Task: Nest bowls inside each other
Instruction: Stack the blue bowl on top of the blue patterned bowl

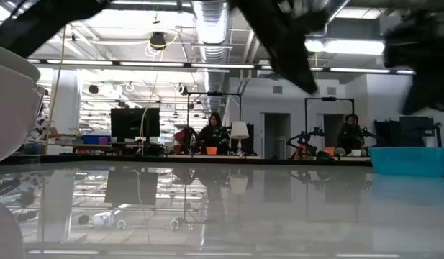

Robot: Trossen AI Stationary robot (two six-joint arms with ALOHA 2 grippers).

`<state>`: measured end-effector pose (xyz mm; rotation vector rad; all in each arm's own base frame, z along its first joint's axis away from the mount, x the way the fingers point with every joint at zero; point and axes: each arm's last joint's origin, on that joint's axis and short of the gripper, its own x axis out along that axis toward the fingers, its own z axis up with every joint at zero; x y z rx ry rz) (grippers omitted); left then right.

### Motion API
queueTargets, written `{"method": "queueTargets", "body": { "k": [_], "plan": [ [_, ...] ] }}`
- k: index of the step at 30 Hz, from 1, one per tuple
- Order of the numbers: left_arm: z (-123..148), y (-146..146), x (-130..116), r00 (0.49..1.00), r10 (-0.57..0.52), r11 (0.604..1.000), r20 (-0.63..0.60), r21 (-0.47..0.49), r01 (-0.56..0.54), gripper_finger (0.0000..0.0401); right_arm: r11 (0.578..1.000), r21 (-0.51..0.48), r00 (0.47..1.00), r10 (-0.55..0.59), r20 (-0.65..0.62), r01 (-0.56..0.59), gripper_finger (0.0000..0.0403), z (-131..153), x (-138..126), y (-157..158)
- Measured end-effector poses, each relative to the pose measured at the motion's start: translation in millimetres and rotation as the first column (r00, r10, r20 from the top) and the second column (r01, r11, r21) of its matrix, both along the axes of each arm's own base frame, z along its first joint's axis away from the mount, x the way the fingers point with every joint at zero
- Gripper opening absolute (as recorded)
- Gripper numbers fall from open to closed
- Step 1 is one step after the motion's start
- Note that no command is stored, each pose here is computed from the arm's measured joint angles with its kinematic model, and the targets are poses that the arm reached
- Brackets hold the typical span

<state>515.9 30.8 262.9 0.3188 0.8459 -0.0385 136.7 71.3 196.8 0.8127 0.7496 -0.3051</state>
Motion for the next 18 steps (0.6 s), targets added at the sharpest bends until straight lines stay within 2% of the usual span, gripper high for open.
{"method": "queueTargets", "body": {
  "k": [3, 6, 10, 12, 15, 18],
  "plan": [
    [26, -4, -23, 0.997, 0.023, 0.999, -0.068, -0.032, -0.026, 0.0058, 0.985, -0.13, 0.993, -0.12, -0.021, 0.116, 0.0039, 21, -1, -26],
    [48, -7, -42, 0.993, 0.059, 0.997, -0.099, -0.047, -0.064, 0.0035, 0.957, -0.236, 0.979, -0.193, -0.069, 0.172, 0.0025, 37, -3, -49],
    [89, -8, -72, 0.991, 0.124, 0.988, -0.058, -0.082, -0.129, 0.0005, 0.941, -0.276, 0.952, -0.25, -0.176, 0.196, 0.0021, 41, -2, -72],
    [90, -10, -81, 0.987, 0.149, 0.983, -0.06, -0.102, -0.155, 0.0003, 0.938, -0.276, 0.92, -0.284, -0.27, 0.209, 0.0023, 35, -6, -82],
    [77, -19, -89, 0.987, 0.154, 0.98, -0.043, -0.12, -0.158, 0.0001, 0.944, -0.255, 0.868, -0.302, -0.396, 0.212, 0.0027, 25, -8, -95],
    [72, -26, -108, 0.985, 0.171, 0.973, 0.025, -0.165, -0.164, 0.0, 0.953, -0.225, 0.843, -0.286, -0.456, 0.201, 0.0028, 20, -8, -104]
  ]
}}
